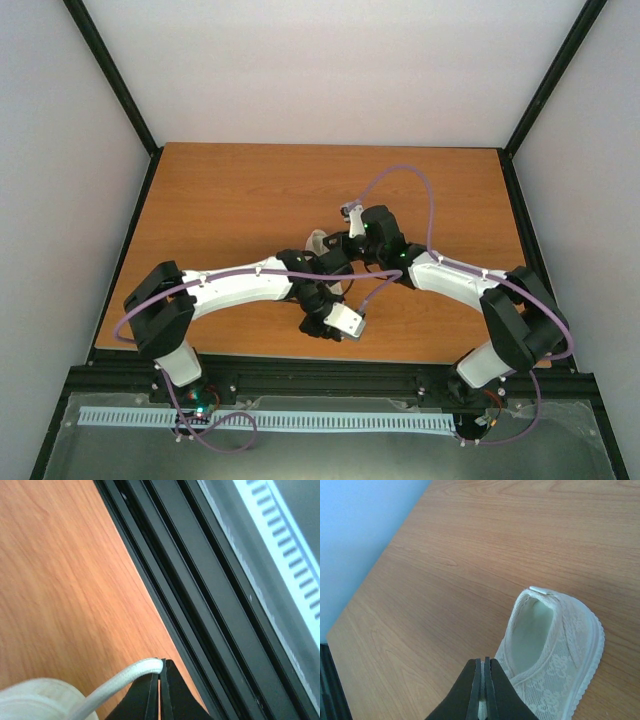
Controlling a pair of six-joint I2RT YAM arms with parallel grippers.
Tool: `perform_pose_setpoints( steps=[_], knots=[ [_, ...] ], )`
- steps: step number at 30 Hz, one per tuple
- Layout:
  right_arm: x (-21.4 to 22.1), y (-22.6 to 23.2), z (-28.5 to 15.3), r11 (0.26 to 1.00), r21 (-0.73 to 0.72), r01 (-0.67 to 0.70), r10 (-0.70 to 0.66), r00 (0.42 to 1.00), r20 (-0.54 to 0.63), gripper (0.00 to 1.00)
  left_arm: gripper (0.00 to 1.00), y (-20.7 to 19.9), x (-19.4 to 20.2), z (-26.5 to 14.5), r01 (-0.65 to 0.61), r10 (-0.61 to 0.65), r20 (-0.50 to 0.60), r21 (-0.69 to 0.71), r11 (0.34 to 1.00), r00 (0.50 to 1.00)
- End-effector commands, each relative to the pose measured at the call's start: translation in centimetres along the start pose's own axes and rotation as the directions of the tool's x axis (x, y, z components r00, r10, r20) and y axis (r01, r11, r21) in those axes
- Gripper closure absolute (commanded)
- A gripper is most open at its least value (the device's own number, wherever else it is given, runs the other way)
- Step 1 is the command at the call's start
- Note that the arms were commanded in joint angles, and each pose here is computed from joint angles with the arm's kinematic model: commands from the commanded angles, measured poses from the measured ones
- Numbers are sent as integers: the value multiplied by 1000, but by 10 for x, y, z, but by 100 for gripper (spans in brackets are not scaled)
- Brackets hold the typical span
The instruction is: Tie the shoes
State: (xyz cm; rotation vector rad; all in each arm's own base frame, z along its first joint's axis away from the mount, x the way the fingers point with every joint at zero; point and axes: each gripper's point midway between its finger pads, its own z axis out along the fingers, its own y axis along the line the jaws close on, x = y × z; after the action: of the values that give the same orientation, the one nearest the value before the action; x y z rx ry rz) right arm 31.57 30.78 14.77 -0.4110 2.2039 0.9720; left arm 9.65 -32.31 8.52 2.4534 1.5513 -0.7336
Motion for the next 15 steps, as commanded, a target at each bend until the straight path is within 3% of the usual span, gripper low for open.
perform_pose_setpoints(
  steps=[1, 3, 8, 12, 15],
  knots=[
    [-8, 2, 5, 1000, -14, 23, -23, 1000, -1, 97, 94, 16, -56, -24, -8, 24, 211, -73, 997, 977],
    [-8, 2, 6, 1000, -14, 24, -24, 1000, -5, 97, 88, 21, -61, -25, 3, 19, 229, -94, 996, 973],
    [-7, 3, 8, 999, -19, 31, -31, 999, -22, 97, 58, 23, -61, -34, 14, 10, 206, -117, 993, 978],
    [-5, 3, 10, 999, -19, 39, -39, 999, -37, 97, 52, 5, -51, -63, -83, 112, 159, -182, 980, 981],
    [-6, 4, 11, 999, -25, 44, -45, 998, -41, 97, 52, 4, -29, -90, -59, 93, 157, -210, 976, 983]
  ],
)
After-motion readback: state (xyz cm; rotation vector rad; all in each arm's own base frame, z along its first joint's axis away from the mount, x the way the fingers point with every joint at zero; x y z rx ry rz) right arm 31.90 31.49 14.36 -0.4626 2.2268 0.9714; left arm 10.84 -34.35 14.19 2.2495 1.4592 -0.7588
